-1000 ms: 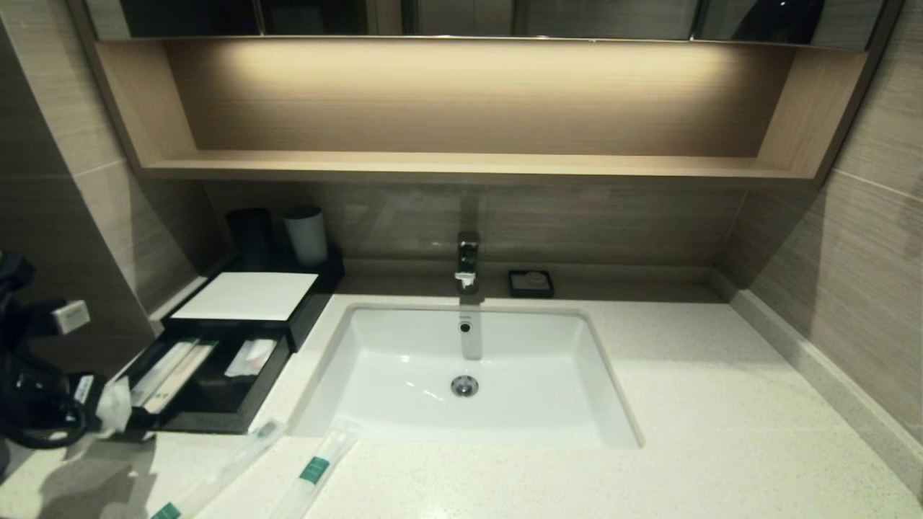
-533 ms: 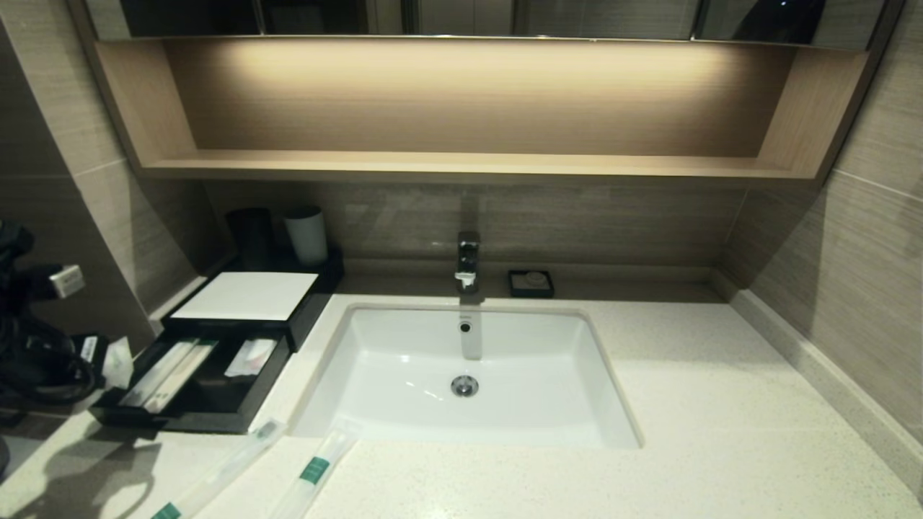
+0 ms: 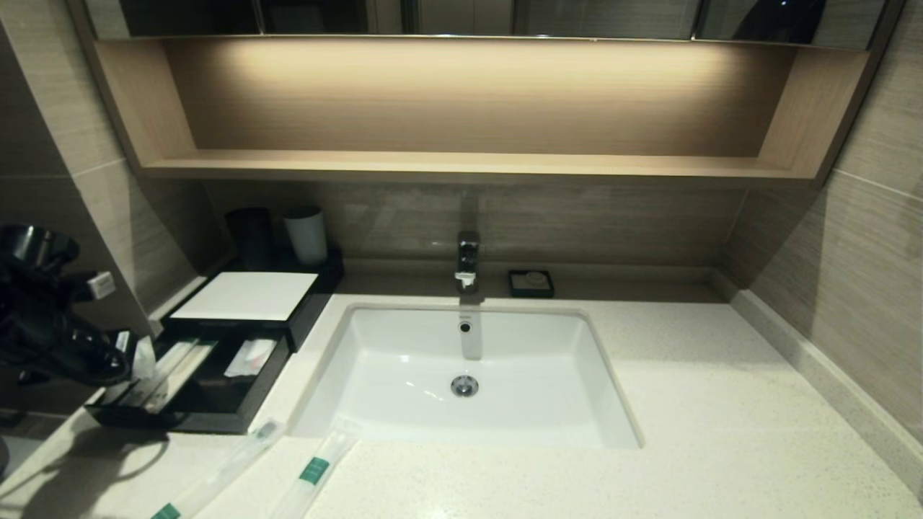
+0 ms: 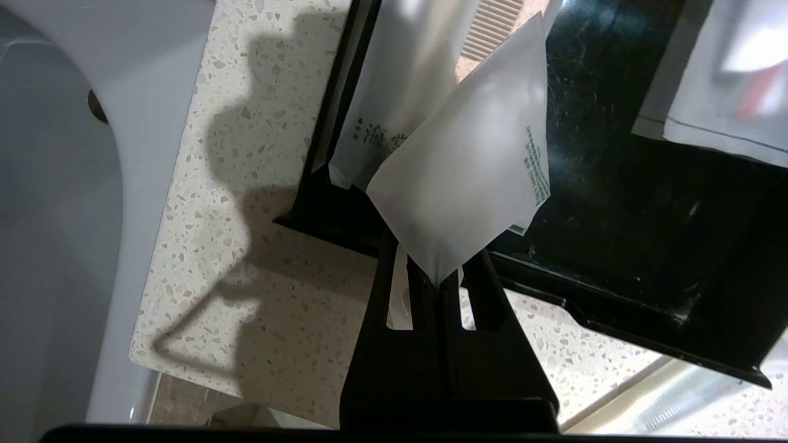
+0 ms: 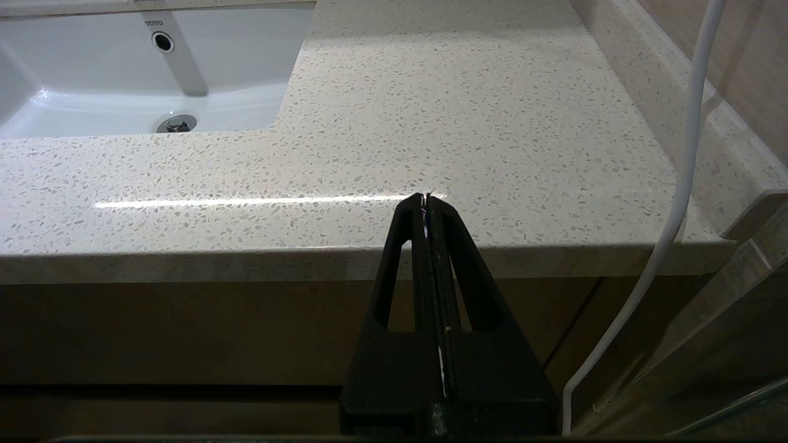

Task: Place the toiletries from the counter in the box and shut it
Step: Place the bathroom toiletry into the drawer

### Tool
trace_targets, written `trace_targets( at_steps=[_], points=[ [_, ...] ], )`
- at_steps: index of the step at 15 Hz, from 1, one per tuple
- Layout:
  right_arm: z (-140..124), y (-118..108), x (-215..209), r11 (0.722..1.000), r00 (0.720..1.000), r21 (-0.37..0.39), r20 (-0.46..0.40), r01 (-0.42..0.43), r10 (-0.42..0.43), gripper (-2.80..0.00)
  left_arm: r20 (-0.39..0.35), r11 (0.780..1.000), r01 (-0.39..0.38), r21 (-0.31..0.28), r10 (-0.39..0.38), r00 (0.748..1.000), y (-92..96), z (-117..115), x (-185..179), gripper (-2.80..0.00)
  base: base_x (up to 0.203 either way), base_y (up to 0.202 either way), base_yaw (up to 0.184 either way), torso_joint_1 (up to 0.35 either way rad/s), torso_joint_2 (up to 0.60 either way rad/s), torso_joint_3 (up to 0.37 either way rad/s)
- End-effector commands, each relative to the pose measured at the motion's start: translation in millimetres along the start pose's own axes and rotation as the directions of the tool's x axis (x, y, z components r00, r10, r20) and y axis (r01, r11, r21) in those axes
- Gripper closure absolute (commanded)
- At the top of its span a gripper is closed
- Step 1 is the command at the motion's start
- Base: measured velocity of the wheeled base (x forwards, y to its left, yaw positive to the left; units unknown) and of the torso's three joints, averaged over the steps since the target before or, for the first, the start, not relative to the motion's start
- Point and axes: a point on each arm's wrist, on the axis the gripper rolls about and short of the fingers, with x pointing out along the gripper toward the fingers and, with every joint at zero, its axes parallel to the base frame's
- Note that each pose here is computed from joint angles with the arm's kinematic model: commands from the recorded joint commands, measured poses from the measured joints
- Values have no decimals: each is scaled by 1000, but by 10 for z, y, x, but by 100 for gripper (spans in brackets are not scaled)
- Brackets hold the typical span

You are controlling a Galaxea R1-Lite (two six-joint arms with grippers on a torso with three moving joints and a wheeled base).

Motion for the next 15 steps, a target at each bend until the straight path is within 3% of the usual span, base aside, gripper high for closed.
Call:
trace_targets(
  at_steps=[1, 11, 12, 13, 15],
  points=[
    [-1, 0, 1, 1000, 1000, 1, -3, 2, -2, 0, -43, 1000, 0, -5, -1, 999, 25, -2, 153, 0, 0, 0, 0, 0, 0, 0],
    [-1, 0, 1, 1000, 1000, 1, -3, 0, 0, 0, -123, 1000, -16, -20, 13, 992, 108, -21, 498, 0, 0, 0, 0, 0, 0, 0],
    [0, 0, 1, 1000, 1000, 0, -3, 1, -1, 0, -119, 999, -18, -26, 15, 993, 132, -13, 496, -258, 0, 0, 0, 0, 0, 0],
    [0, 0, 1, 1000, 1000, 0, -3, 2, -2, 0, -111, 999, -20, -29, 17, 994, 144, 3, 494, -280, 0, 0, 0, 0, 0, 0],
    [0, 0, 1, 1000, 1000, 0, -3, 0, 0, 0, -95, 999, -23, -31, 20, 995, 151, 22, 448, -280, 0, 0, 0, 0, 0, 0]
  ],
)
